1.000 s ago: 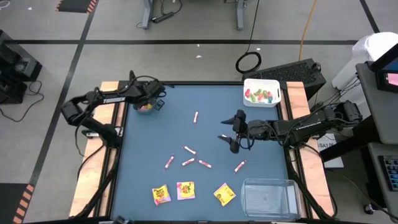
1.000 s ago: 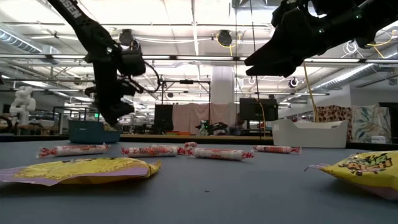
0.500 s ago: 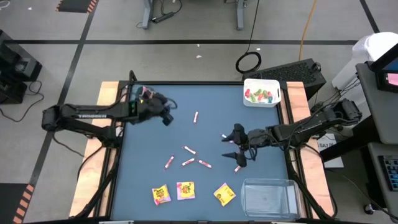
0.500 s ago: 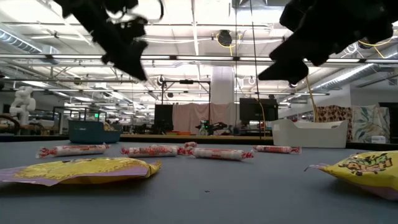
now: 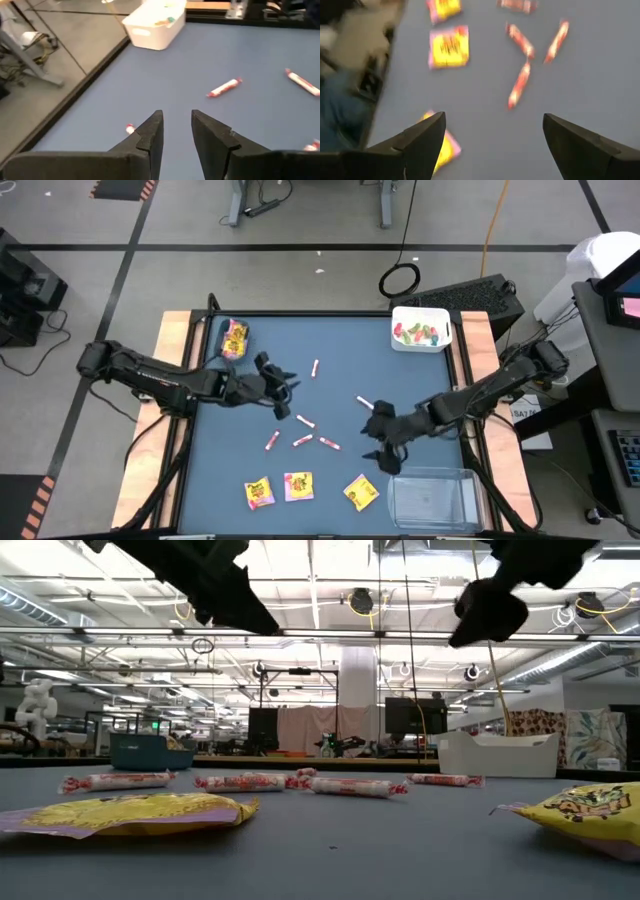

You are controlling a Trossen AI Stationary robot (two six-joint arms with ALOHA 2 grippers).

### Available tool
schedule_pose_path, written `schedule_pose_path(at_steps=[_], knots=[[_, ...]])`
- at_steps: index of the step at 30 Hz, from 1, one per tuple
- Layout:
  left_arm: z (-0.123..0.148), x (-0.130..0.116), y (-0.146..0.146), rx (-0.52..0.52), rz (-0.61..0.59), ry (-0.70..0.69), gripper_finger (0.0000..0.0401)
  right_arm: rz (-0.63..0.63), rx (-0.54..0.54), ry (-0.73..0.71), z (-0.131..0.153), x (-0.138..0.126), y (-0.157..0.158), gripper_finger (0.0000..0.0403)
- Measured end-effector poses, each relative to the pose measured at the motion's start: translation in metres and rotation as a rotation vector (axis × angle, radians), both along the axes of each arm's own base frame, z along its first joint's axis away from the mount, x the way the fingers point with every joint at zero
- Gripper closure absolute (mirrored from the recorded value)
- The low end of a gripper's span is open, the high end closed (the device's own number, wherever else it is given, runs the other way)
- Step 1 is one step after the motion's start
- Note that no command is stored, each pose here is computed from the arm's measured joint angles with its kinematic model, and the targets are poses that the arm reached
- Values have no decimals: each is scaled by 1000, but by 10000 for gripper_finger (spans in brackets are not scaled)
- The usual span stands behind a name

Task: Sort candy
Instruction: Put the yellow candy pack into the blue bin

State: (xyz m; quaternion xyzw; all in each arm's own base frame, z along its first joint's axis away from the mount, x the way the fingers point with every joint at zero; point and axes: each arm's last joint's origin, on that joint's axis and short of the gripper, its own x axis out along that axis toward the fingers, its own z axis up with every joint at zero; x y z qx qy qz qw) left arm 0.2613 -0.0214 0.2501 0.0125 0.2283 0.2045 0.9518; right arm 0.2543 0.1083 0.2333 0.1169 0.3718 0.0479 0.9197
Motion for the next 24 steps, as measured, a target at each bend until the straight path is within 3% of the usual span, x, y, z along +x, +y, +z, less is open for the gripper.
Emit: schedule_pose_path(at_steps=[10,17,24], knots=[[-19,7,-46,-22,-143,31,294,20,8,374,-9,47,61,78],[-19,1,-70,-37,-221,12,294,52,-9,507,-13,82,103,72],[-17,-4,-87,-44,-283,-12,294,104,-45,613,-36,104,125,47]])
